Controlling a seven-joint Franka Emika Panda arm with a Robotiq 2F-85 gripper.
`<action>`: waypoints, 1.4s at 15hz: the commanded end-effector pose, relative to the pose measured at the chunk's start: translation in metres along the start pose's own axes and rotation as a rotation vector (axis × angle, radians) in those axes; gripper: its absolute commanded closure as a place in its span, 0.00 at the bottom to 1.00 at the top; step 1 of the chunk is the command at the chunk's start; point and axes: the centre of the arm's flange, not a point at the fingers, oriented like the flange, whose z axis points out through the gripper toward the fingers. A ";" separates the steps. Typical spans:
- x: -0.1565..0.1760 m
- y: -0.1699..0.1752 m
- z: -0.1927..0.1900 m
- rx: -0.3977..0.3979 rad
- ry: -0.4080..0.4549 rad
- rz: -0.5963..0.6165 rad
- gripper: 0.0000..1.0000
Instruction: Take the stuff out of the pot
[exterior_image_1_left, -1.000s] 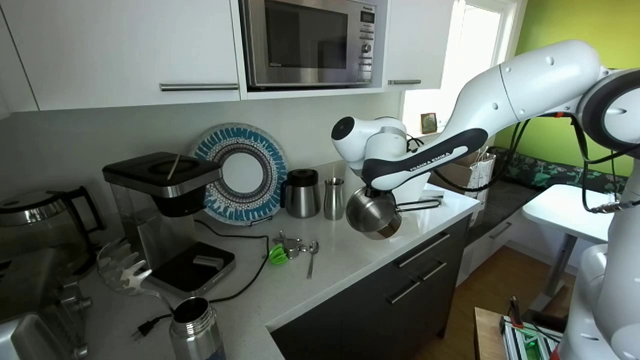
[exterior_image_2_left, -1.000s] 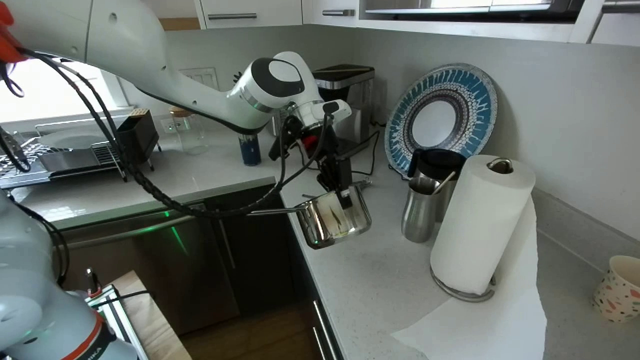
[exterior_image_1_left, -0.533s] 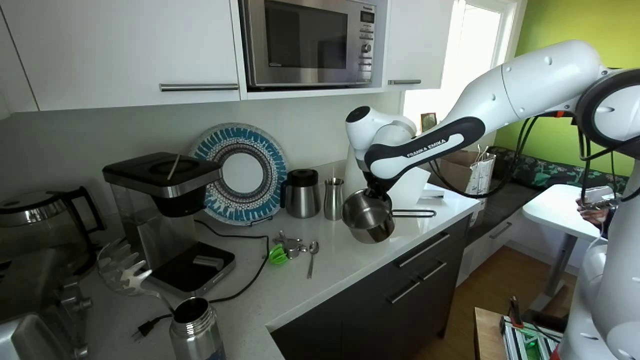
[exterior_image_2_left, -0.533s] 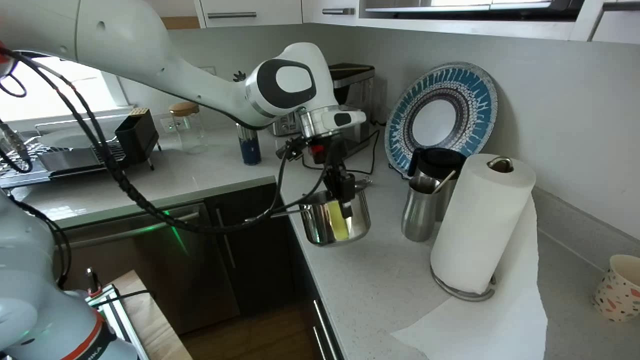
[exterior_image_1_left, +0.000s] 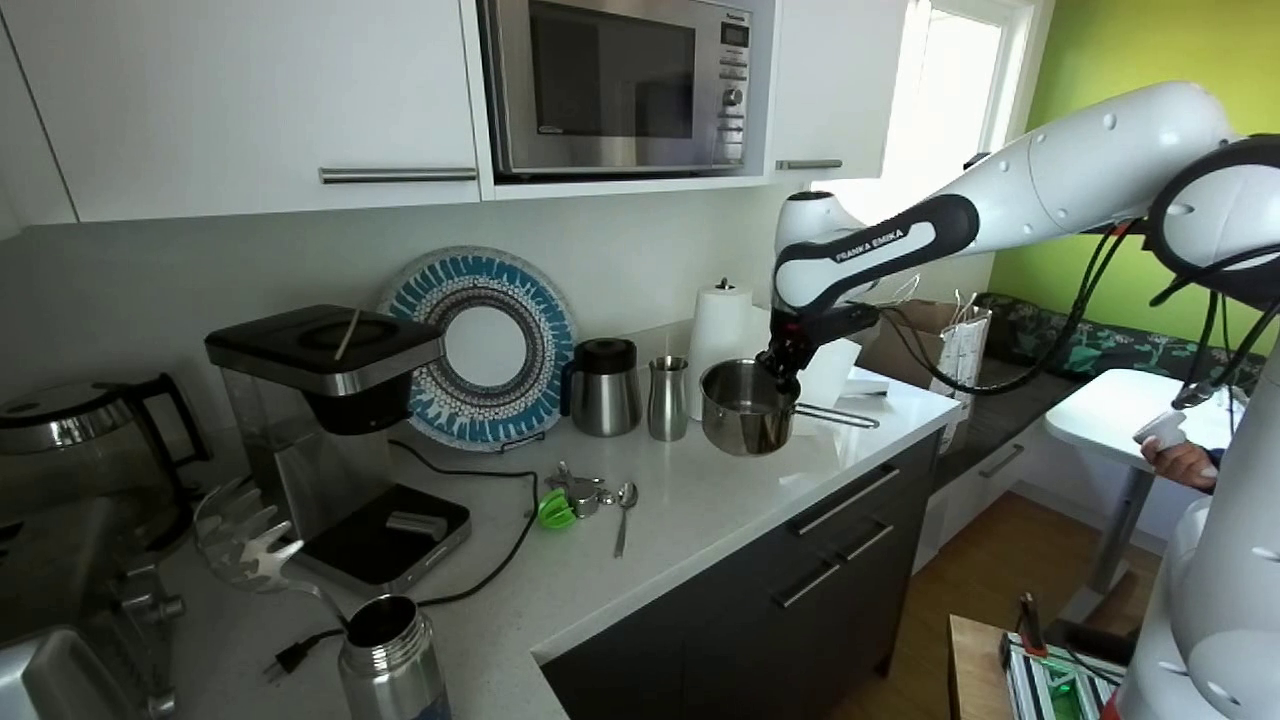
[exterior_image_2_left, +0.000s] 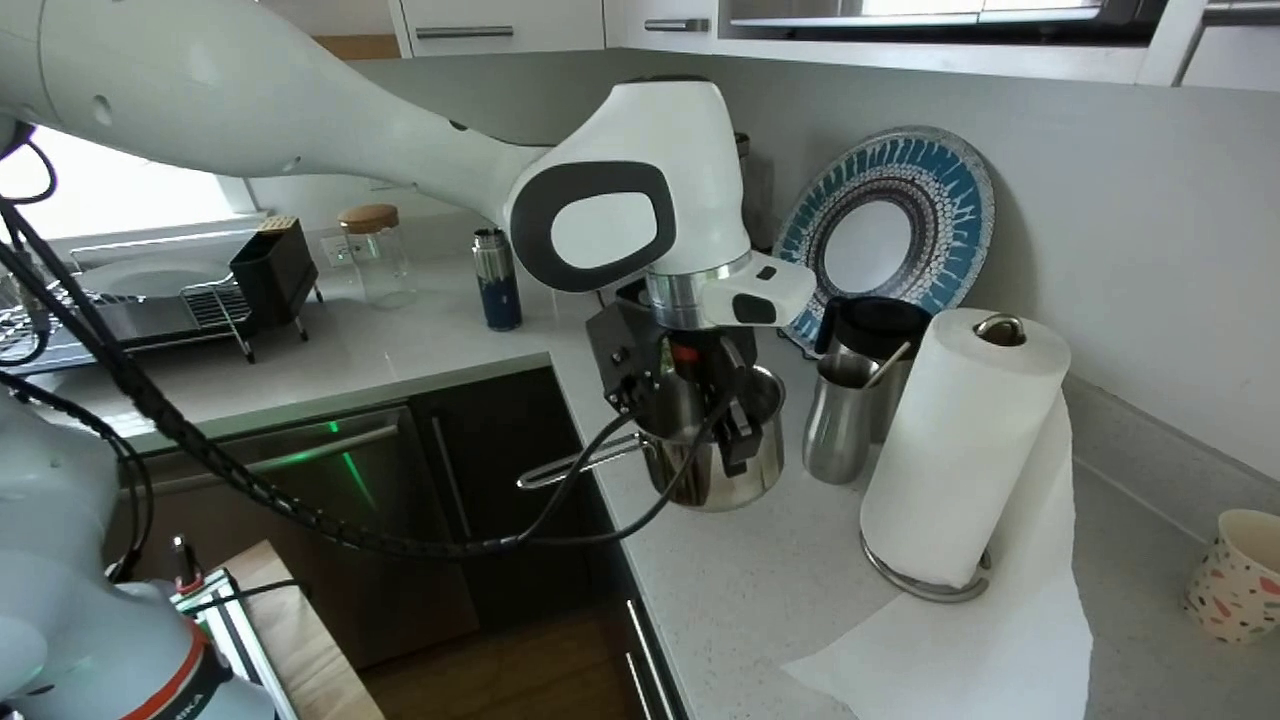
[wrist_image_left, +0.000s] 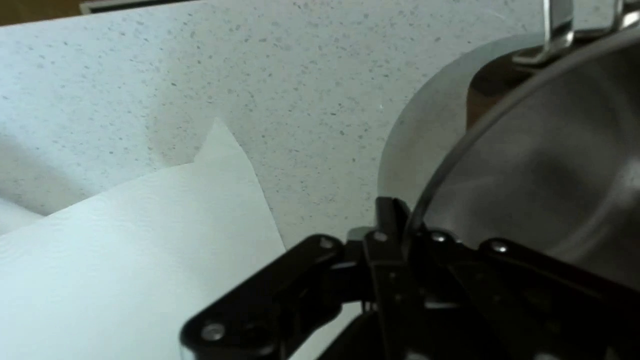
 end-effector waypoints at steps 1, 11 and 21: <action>0.009 -0.011 0.005 0.198 0.027 -0.026 0.99; 0.011 -0.028 0.046 0.095 -0.074 -0.038 0.99; 0.026 -0.034 0.077 0.181 -0.120 0.049 0.66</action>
